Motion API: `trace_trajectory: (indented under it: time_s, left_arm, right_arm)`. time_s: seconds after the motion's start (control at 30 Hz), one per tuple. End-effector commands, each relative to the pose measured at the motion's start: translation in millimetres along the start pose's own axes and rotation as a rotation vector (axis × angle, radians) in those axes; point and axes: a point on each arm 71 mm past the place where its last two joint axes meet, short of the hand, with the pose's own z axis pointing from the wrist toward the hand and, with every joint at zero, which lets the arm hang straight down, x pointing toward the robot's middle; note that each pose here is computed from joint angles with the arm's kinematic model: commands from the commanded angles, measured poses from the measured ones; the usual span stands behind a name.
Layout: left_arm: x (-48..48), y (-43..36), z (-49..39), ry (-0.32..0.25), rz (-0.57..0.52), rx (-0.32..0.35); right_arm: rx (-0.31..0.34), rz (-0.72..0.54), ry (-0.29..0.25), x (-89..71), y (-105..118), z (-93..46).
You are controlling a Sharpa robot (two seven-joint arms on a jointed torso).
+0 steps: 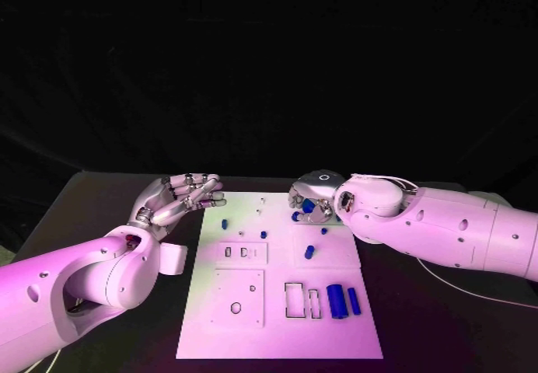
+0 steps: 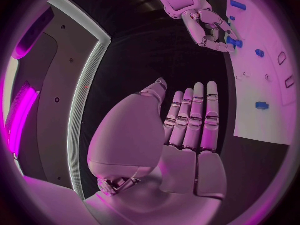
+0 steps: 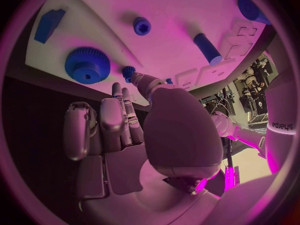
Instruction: Assemble the parts on the task board
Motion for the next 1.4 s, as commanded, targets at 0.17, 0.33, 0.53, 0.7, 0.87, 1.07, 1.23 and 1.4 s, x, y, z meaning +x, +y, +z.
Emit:
trace_trajectory:
  time_s: [0.17, 0.33, 0.53, 0.7, 0.87, 1.07, 1.23, 1.4]
  left_arm:
    - [1.4, -0.1, 0.6, 0.016, -0.016, -0.010]
    - [1.1, 0.5, 1.0, 0.015, -0.016, -0.015]
    - [0.1, 0.9, 1.1, 0.011, -0.014, -0.019]
    - [-0.1, 1.2, 1.2, 0.011, -0.014, -0.021]
    - [-0.3, 1.3, 1.2, 0.010, -0.014, -0.023]
    - [-0.9, 1.7, 1.3, 0.009, -0.013, -0.026]
    - [-0.6, 2.0, 1.7, 0.010, -0.015, -0.028]
    - [0.7, 2.3, 2.0, 0.012, -0.018, -0.031]
  right_arm:
    - [-0.005, -0.006, 0.041, 5.2, 1, 1.6]
    - [-0.007, -0.002, 0.052, 7.4, 2, 1.9]
    - [-0.009, 0.002, 0.051, 8.0, 2, 1.8]
    - [-0.013, 0.012, 0.024, 6.3, 3, 1.8]
    - [-0.012, 0.025, -0.029, 2.7, 2, 1.1]
    - [-0.014, 0.042, -0.090, -2.4, 4, -2.5]
    - [-0.026, 0.067, -0.151, -11.5, 8, -1.6]
    - [-0.029, 0.083, -0.197, -18.3, 9, 6.0]
